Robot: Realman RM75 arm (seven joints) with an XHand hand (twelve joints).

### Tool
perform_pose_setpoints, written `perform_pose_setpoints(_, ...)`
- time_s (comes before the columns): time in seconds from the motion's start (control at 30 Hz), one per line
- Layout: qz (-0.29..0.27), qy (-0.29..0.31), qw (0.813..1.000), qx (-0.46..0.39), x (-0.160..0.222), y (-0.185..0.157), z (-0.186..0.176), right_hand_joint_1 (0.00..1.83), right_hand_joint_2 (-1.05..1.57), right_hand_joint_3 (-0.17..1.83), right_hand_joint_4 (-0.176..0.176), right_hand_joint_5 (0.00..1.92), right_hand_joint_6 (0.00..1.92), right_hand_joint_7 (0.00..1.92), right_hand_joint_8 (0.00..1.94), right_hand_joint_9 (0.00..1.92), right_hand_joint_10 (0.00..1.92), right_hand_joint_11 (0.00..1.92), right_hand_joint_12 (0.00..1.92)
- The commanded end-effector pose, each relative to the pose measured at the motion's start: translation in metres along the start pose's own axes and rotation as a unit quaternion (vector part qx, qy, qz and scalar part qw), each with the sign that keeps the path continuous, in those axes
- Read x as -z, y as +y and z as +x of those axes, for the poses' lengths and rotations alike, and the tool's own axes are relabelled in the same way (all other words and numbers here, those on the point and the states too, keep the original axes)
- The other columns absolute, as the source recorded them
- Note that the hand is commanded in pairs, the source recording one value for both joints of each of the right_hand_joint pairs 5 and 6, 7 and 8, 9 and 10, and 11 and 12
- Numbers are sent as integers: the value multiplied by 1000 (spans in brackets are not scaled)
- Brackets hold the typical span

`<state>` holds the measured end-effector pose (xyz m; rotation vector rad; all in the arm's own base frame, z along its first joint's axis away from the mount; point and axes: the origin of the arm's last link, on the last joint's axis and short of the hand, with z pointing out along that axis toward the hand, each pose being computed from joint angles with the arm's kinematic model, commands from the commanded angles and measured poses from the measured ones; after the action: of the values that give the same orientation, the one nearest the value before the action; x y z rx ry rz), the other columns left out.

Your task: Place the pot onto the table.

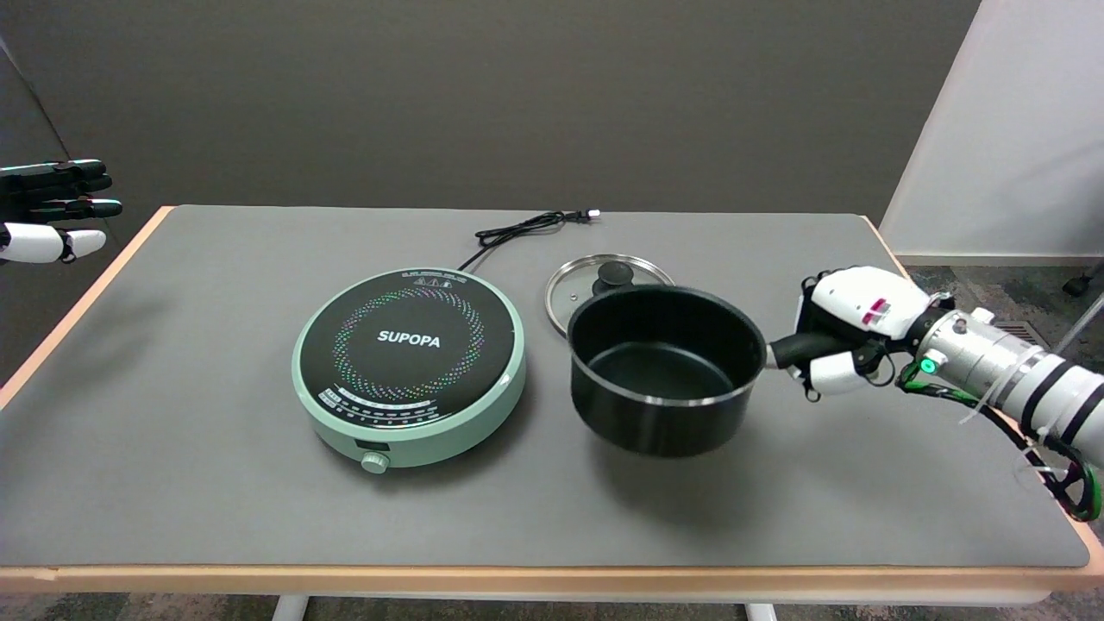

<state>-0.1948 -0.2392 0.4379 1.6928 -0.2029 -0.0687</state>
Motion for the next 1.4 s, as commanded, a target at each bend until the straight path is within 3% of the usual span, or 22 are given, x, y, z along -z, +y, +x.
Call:
perform_pose_setpoints(0.03, 82, 14, 993, 85, 2, -17, -11, 872, 1349, 1005, -106, 1591, 1591, 1591, 1591, 1591, 1591, 1591, 1591)
perform_pose_setpoints(0.47, 100, 90, 985, 106, -2, -39, -8, 874, 1294, 1072, -107, 1540, 1540, 1540, 1540, 1540, 1540, 1540, 1540)
perform_pose_setpoints(1.4, 145, 84, 985, 50, -57, -40, -44, 874, 1276, 1103, -107, 1518, 1518, 1518, 1518, 1518, 1518, 1518, 1518)
